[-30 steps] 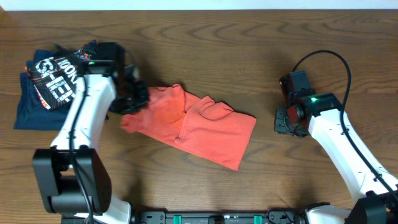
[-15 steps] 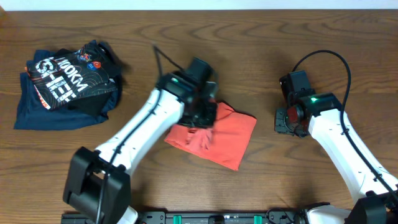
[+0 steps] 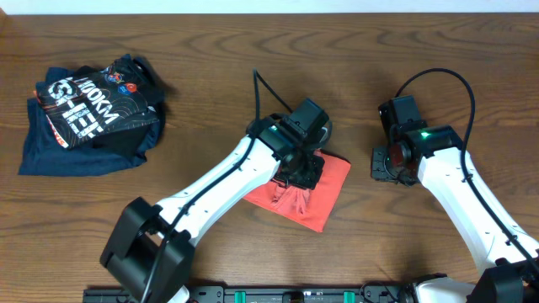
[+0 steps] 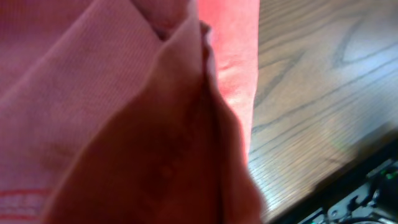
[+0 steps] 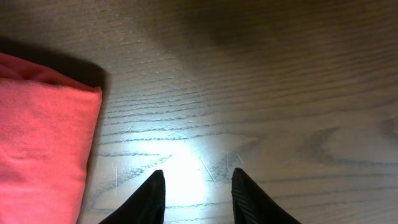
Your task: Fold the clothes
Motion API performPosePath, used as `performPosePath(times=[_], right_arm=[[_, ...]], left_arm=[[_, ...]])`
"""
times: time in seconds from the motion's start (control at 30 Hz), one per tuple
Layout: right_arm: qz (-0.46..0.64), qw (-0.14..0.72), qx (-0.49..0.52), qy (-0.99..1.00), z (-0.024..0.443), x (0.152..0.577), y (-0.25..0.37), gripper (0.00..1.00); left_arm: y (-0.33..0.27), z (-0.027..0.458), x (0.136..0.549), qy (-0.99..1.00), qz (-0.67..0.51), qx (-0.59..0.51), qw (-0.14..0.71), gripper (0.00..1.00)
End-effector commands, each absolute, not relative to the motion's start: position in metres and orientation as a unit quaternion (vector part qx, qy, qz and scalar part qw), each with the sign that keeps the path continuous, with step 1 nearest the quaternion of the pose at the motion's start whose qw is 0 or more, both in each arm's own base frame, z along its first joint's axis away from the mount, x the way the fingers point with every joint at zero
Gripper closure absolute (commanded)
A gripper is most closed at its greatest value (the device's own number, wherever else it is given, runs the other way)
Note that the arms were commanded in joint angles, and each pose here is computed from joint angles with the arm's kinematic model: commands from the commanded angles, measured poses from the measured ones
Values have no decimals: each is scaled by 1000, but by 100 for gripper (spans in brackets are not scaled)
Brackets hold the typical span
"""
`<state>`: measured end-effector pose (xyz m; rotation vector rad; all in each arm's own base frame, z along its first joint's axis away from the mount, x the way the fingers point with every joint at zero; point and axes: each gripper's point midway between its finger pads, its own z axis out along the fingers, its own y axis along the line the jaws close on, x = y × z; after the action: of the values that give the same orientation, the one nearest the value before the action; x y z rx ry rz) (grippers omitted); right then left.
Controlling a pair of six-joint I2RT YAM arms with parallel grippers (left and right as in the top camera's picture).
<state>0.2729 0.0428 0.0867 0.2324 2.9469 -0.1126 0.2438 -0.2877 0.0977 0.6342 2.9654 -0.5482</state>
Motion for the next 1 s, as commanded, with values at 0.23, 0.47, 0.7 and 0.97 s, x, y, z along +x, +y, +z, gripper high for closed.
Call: performPosePath(times=[0.23,0.47,0.7,0.97], right_arm=[[-33,98,84,991,87,275,43,66],[75,125,-39,989,93,292,86,62],[153,162,-189,956,104,295,141,56],[162,170,-309,922,96,280,200,48]], left_arm=[[-314,107,228,941,-255,223,-10,69],[-274,139,265,950,-195,224,97,69],[-198,185,317,961,-147,116,203,67],[-150,155,339,977,-135,11,163,64]])
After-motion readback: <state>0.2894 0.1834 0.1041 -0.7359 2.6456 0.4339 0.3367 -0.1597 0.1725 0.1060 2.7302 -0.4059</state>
